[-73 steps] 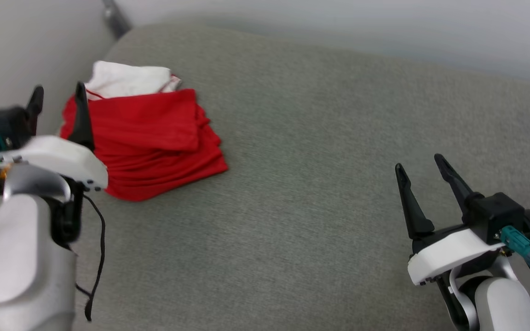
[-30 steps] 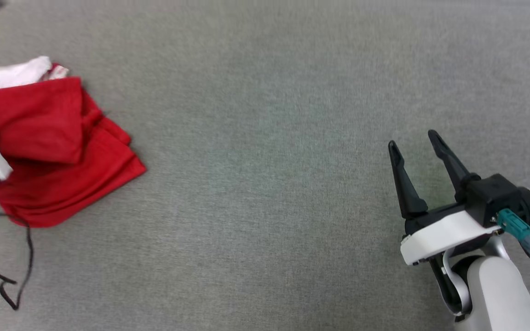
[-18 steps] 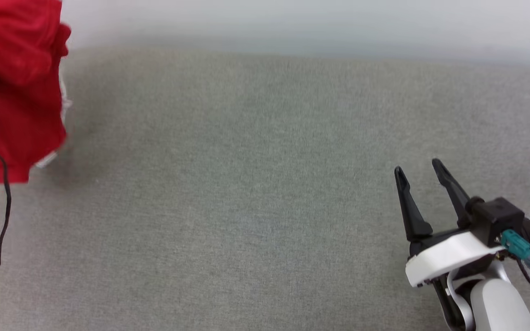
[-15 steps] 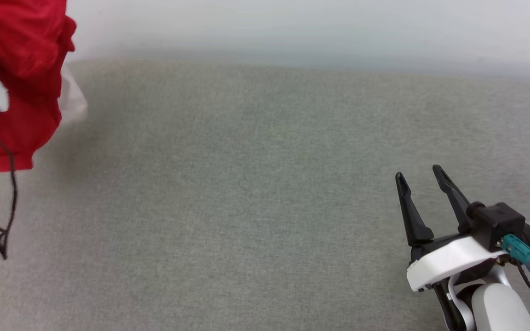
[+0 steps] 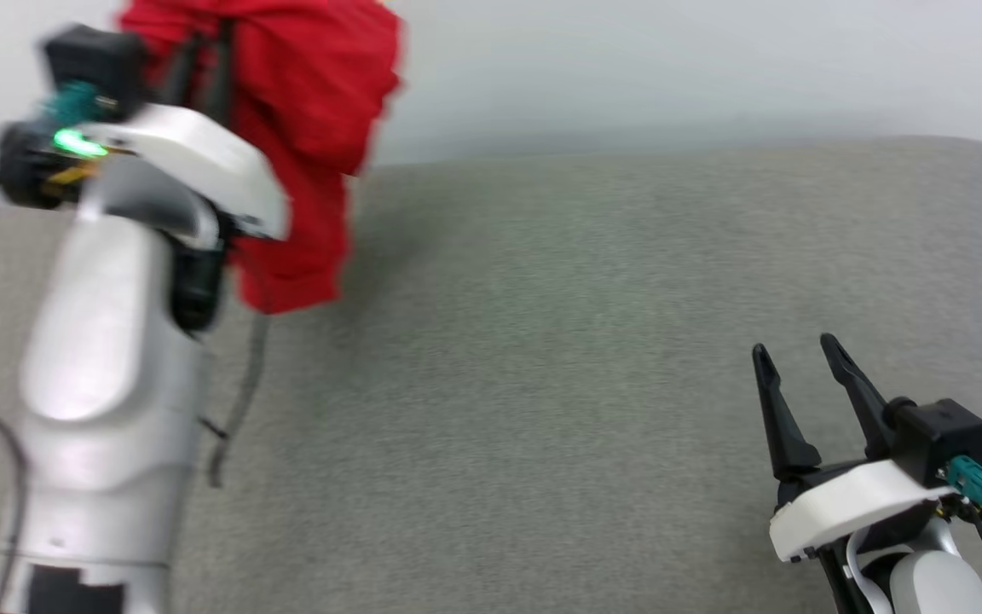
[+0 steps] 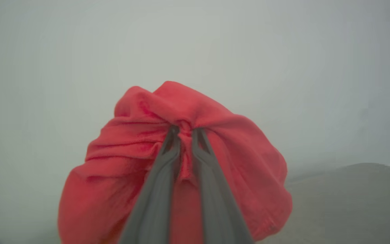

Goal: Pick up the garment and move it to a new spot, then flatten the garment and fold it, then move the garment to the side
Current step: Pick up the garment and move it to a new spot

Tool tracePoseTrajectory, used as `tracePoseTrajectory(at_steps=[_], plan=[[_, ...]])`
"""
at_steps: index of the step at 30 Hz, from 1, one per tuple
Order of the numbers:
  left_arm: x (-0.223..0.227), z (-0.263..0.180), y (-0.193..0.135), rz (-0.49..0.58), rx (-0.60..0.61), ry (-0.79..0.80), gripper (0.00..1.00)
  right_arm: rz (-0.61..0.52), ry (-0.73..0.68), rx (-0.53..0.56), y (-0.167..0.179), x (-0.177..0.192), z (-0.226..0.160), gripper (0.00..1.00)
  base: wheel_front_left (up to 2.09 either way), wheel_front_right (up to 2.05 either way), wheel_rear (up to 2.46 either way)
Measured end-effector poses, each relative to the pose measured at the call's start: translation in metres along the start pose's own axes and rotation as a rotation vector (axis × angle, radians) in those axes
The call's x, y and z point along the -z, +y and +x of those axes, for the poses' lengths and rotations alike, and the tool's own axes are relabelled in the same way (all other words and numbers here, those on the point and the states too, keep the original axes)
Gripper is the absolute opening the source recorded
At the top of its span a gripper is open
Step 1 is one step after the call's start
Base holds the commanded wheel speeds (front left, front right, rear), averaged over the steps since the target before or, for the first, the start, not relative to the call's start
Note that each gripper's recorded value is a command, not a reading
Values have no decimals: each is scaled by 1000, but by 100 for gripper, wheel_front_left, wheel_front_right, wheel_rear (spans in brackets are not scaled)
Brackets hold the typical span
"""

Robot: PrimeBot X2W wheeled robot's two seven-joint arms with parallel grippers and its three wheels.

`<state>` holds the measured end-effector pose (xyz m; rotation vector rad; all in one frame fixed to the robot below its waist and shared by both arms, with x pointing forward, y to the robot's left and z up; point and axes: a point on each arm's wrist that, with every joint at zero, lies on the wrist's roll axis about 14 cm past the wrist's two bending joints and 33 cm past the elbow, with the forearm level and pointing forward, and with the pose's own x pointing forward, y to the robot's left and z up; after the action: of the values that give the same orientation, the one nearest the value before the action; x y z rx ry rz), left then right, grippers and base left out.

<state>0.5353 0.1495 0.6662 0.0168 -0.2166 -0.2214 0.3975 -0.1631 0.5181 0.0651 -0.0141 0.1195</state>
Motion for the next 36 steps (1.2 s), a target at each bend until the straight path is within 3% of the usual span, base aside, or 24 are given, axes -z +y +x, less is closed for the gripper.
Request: tracePoseTrajectory(at_steps=[5,8,15,20,22,24,30,36], plan=[[19,0,-93,-124,194,3,0,-8,1,90,-28,-3,-18,100,0,0,0],[48,-15,-130,-191,271,65,0,2,22,124,-39,4,-26,100,0,0,0],[156,-95,-173,-266,356,363,0,9,31,147,-47,8,-24,100,0,0,0],[194,-146,-176,-313,332,499,0,4,28,131,-43,8,-17,100,0,0,0],[200,-159,-177,-321,326,528,37,6,27,116,-38,8,-14,100,0,0,0],[195,-162,-176,-316,312,503,100,5,24,106,-35,7,-12,100,0,0,0],[134,-137,-162,-238,291,235,100,-2,6,81,-27,-1,-8,100,0,0,0],[84,-121,-122,-194,159,39,100,-11,2,68,-22,-6,-11,100,0,0,0]])
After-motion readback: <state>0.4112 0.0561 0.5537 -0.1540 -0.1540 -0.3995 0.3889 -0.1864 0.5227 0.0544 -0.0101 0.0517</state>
